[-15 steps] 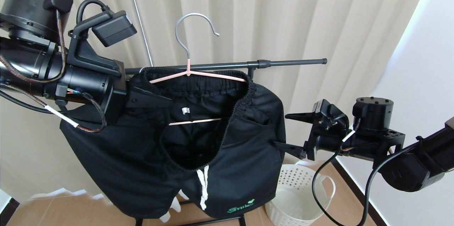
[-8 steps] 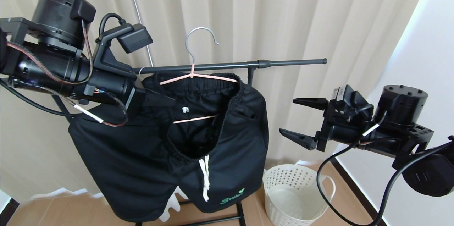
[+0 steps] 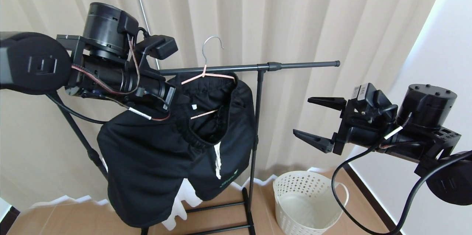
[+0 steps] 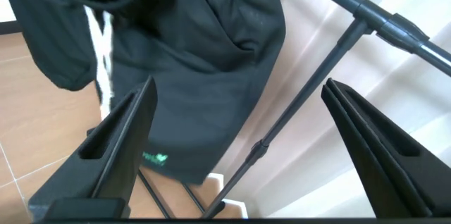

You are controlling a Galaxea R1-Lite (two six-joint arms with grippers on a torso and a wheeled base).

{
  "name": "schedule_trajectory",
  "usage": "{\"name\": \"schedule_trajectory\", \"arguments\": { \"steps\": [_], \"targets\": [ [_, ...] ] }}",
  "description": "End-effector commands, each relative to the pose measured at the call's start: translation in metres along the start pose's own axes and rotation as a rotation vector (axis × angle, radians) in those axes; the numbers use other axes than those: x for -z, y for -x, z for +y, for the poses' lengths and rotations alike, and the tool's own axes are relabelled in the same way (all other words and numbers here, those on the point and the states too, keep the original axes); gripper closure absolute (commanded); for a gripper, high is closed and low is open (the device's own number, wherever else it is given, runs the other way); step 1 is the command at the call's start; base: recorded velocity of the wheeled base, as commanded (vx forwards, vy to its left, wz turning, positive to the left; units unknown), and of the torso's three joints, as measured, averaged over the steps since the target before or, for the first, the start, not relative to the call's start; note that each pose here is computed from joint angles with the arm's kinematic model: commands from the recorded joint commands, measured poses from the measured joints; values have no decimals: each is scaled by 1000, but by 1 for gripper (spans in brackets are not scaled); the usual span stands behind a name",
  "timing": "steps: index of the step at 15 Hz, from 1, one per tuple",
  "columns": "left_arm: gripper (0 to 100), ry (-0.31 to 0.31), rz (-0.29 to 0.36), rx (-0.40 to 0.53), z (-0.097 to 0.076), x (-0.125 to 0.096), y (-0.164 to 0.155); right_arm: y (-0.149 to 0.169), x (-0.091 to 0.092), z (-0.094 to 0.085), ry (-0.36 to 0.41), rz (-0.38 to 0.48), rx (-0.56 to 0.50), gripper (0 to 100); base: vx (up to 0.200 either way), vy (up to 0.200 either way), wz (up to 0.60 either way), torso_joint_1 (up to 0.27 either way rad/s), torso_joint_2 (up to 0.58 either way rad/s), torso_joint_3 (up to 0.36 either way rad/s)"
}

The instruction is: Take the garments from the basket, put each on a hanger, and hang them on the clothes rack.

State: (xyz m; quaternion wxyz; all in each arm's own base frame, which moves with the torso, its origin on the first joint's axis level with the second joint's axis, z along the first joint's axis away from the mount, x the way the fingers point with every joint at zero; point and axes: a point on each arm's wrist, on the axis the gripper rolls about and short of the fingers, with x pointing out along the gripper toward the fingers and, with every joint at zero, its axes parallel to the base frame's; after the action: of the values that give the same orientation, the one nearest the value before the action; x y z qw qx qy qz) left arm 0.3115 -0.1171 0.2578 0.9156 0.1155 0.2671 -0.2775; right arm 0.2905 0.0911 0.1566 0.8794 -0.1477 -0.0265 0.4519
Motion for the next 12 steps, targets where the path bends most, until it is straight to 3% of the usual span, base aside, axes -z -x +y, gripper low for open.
{"name": "schedule_trajectory", "arguments": {
  "steps": [1, 4, 9, 12],
  "targets": [
    [100, 46, 16, -13, 1, 4, -23, 0, 0, 0, 0, 0, -1, 0, 0, 0, 0, 0, 0, 0],
    [100, 97, 35, -93, 6, 8, -38, 0, 0, 0, 0, 0, -1, 0, 0, 0, 0, 0, 0, 0],
    [100, 187, 55, -103, 9, 13, -58, 0, 0, 0, -1, 1, -1, 0, 0, 0, 0, 0, 0, 0],
    [100, 258, 32, -128, 12, 11, -78, -1, 2, 0, -4, 5, -2, 0, 0, 0, 0, 0, 0, 0]
  ]
}}
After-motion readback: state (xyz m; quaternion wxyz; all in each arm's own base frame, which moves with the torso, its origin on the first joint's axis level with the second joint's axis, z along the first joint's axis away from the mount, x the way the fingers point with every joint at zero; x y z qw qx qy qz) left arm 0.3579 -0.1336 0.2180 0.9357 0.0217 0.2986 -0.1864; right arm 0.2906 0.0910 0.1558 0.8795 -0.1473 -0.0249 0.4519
